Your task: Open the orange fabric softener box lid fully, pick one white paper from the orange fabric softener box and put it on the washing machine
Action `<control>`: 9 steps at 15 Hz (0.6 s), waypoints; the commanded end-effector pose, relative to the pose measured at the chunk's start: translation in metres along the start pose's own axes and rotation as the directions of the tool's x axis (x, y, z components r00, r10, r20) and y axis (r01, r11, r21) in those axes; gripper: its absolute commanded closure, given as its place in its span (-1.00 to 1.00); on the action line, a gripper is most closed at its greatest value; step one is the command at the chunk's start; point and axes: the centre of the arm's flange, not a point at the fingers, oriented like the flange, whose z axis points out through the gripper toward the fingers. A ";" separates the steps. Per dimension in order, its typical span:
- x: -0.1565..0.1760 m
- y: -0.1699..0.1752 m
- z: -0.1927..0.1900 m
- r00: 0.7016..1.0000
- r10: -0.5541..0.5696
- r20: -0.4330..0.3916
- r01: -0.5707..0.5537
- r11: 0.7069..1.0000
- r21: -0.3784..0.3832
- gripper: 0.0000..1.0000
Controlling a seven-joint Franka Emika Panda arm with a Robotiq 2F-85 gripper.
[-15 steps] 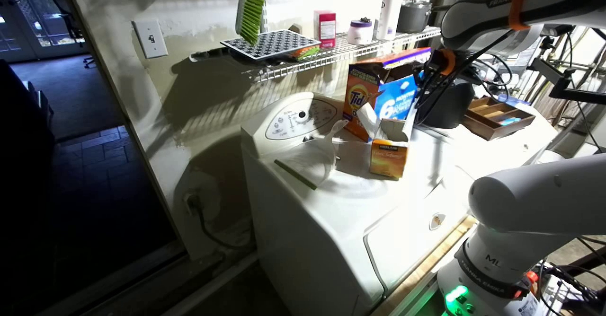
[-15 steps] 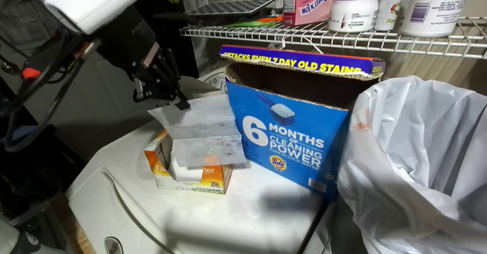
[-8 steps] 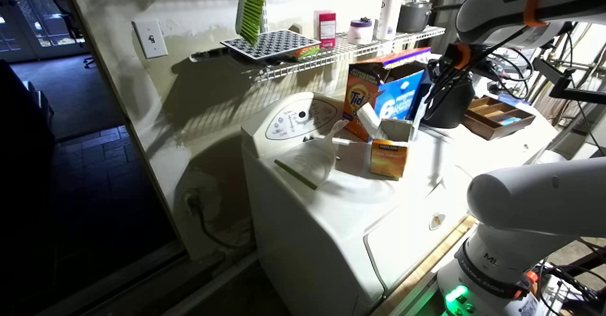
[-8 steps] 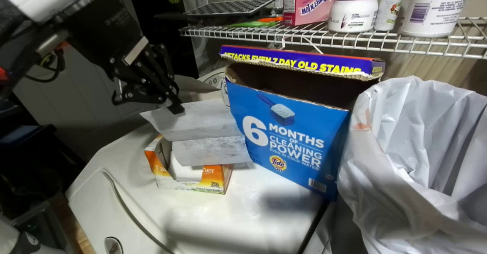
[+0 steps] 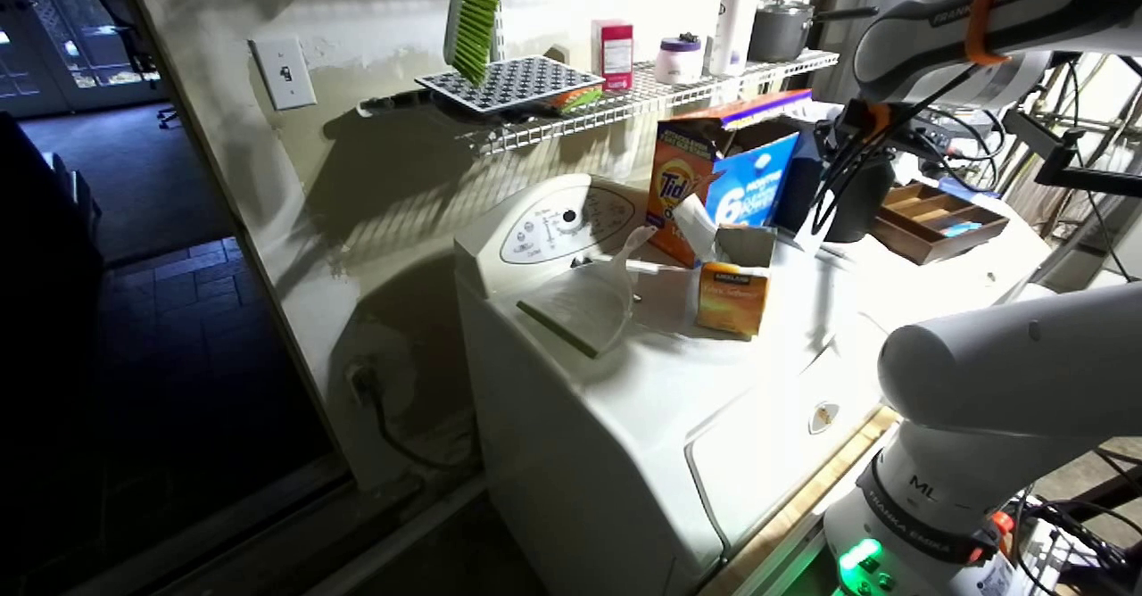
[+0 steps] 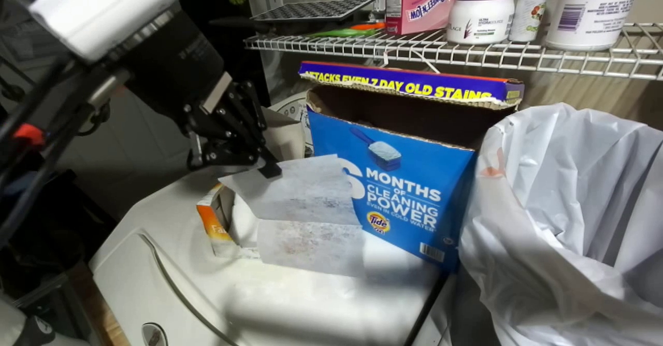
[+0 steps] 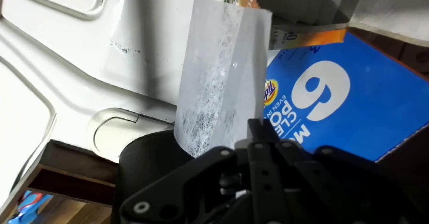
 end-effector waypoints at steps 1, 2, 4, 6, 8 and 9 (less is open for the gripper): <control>0.024 0.002 0.029 0.996 -0.092 0.016 0.092 0.996 0.003 1.00; 0.030 0.002 0.034 0.991 -0.132 0.016 0.132 0.991 -0.011 1.00; 0.039 0.003 0.047 0.985 -0.170 0.029 0.171 0.985 0.002 1.00; 0.046 0.003 0.058 0.979 -0.201 0.031 0.200 0.980 0.023 1.00; 0.054 0.002 0.069 0.973 -0.228 0.038 0.227 0.973 0.031 1.00; 0.058 0.001 0.076 0.970 -0.240 0.046 0.239 0.970 0.035 1.00</control>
